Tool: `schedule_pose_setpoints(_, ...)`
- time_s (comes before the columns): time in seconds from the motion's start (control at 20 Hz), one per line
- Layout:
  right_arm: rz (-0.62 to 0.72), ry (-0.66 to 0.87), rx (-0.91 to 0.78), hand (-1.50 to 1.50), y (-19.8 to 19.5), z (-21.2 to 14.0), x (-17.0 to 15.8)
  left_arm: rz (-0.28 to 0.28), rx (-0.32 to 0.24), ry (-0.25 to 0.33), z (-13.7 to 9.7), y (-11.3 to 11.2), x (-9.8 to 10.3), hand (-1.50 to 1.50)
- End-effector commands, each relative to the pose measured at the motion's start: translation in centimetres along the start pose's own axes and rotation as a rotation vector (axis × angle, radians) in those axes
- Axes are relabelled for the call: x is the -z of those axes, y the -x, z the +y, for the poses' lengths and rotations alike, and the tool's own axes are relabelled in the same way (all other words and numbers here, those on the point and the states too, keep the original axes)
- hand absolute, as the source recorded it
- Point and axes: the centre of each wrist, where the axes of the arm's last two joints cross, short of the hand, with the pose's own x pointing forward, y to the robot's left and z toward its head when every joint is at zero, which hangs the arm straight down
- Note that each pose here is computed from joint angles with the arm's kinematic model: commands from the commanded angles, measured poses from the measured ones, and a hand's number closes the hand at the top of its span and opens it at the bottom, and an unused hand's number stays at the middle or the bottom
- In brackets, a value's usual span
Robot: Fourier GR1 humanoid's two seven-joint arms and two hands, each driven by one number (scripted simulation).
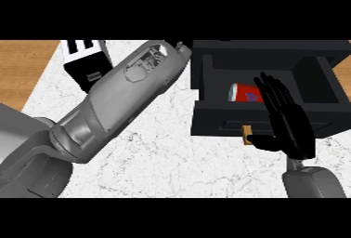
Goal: Pick up the can, place it into the drawer and close the drawer
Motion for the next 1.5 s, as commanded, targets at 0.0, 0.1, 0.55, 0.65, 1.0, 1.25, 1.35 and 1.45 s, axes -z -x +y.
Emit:
schedule_pose_setpoints(0.0, 0.046, 0.000, -0.022, -1.50, 2.3, 2.4, 1.1, -0.010, 0.004, -0.009, 2.3, -2.0, 0.6, -1.50)
schedule_pose_setpoints(0.1, 0.030, 0.001, -0.026, -1.50, 0.9, 3.9, 2.3, 0.015, 0.004, 0.009, 3.2, 0.3, 0.0, -1.50)
schedule_pose_setpoints(0.55, 0.077, 0.002, -0.134, -1.50, 3.3, 7.0, 4.2, 0.025, 0.003, 0.012, 6.2, -0.5, -0.7, -1.50)
schedule_pose_setpoints(0.65, 0.061, 0.016, -0.165, -1.50, 4.3, 7.1, 4.8, 0.033, 0.014, 0.020, 8.0, -0.2, -0.3, -1.50)
schedule_pose_setpoints(1.0, 0.069, 0.126, -0.196, -1.50, 3.7, 7.9, 7.6, 0.054, 0.036, 0.000, 10.1, 0.8, -1.4, -1.50)
schedule_pose_setpoints(1.25, 0.091, 0.156, -0.190, -1.50, 3.3, 6.0, 12.4, 0.043, 0.016, 0.012, 10.1, 0.7, -2.4, -1.50)
schedule_pose_setpoints(1.35, 0.082, 0.183, -0.184, -1.50, 2.1, 6.4, 13.2, 0.068, 0.033, -0.004, 11.9, 1.9, -2.0, -1.50)
schedule_pose_setpoints(1.45, 0.096, 0.190, -0.203, -1.50, 3.6, 6.4, 12.7, 0.068, 0.048, 0.006, 14.0, 2.4, -2.6, -1.50)
